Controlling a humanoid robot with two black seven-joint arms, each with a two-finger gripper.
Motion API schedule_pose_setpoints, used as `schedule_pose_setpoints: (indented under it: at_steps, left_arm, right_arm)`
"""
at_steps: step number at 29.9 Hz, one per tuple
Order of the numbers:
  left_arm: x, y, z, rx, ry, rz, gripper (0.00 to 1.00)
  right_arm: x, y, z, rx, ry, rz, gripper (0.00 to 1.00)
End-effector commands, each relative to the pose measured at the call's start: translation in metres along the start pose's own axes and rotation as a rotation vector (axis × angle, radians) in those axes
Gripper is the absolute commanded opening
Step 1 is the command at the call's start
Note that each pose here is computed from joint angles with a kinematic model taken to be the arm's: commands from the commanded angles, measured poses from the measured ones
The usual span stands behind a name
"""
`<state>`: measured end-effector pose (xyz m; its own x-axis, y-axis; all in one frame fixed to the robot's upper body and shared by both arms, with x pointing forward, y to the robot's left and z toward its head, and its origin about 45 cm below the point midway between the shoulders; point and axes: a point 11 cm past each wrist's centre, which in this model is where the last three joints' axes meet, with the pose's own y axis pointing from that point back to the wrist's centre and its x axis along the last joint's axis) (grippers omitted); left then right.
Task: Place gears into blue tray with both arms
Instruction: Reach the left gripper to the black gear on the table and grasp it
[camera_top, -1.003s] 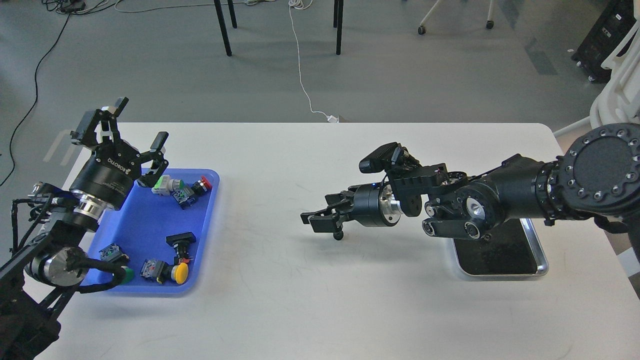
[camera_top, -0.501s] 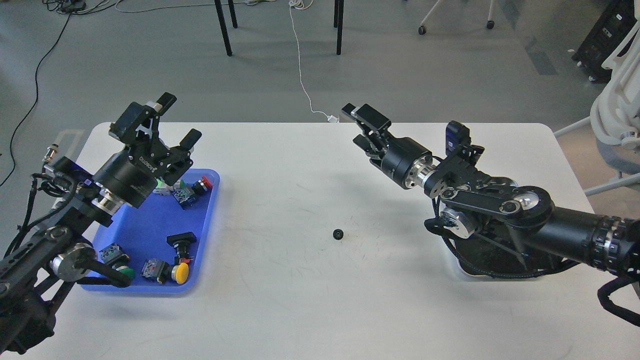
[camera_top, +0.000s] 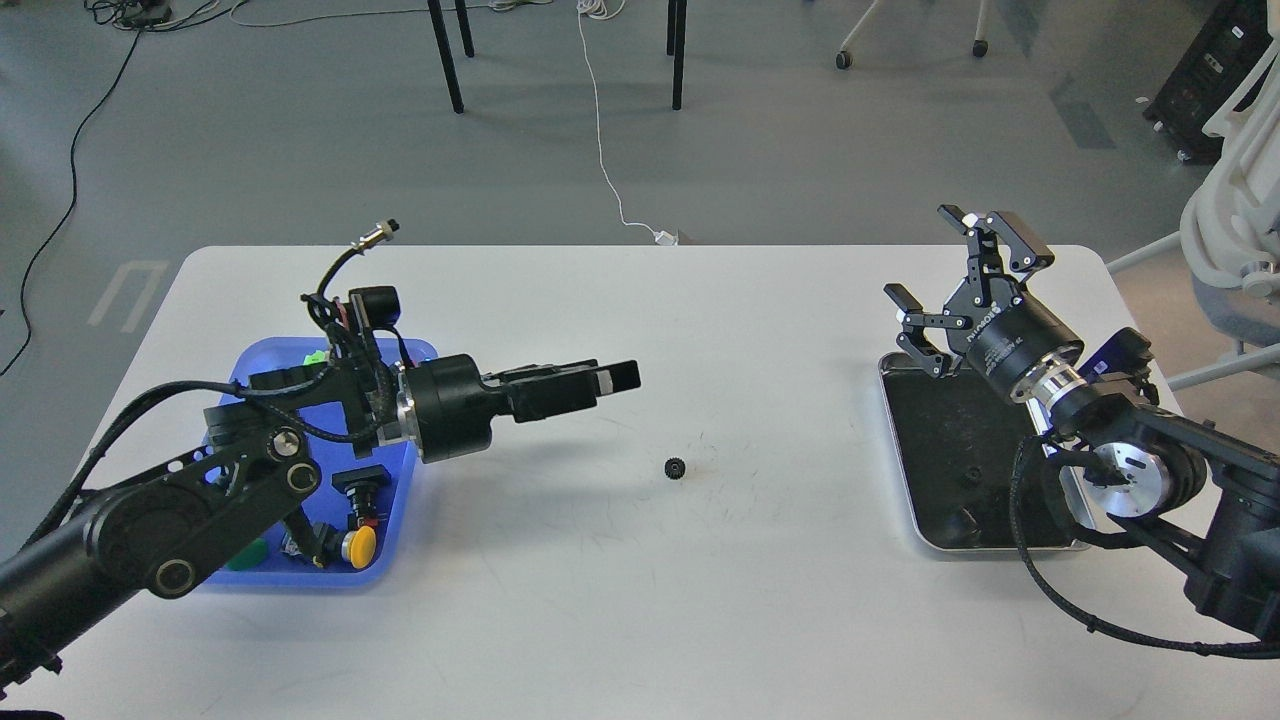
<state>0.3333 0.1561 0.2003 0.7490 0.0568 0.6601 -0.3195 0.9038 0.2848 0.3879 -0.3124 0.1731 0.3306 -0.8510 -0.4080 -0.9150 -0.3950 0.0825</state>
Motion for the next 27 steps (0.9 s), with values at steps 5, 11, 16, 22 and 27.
schedule_pose_setpoints:
  at_steps: [5, 11, 16, 22, 27]
  left_arm:
    - [-0.018, -0.051, -0.018, 0.146, -0.539, -0.327, 0.98]
    - [-0.027, -0.077, -0.032, 0.158, -0.627, -0.37, 0.96]
    - [-0.031, -0.087, -0.042, 0.181, -0.645, -0.382, 0.92]
    - [-0.046, -0.1, -0.042, 0.173, -0.644, -0.423, 0.82]
    - [-0.049, -0.108, -0.045, 0.179, -0.649, -0.409, 0.73]
  right_arm:
    - [0.01, 0.014, 0.013, -0.025, -0.014, 0.03, 0.97]
    - [0.011, 0.015, 0.014, -0.028, -0.014, 0.032, 0.98]
    - [0.011, 0.015, 0.014, -0.028, -0.013, 0.034, 0.98]
    - [0.012, 0.015, 0.013, -0.028, -0.01, 0.039, 0.98]
    - [0.015, 0.017, 0.015, -0.031, -0.01, 0.046, 0.98]
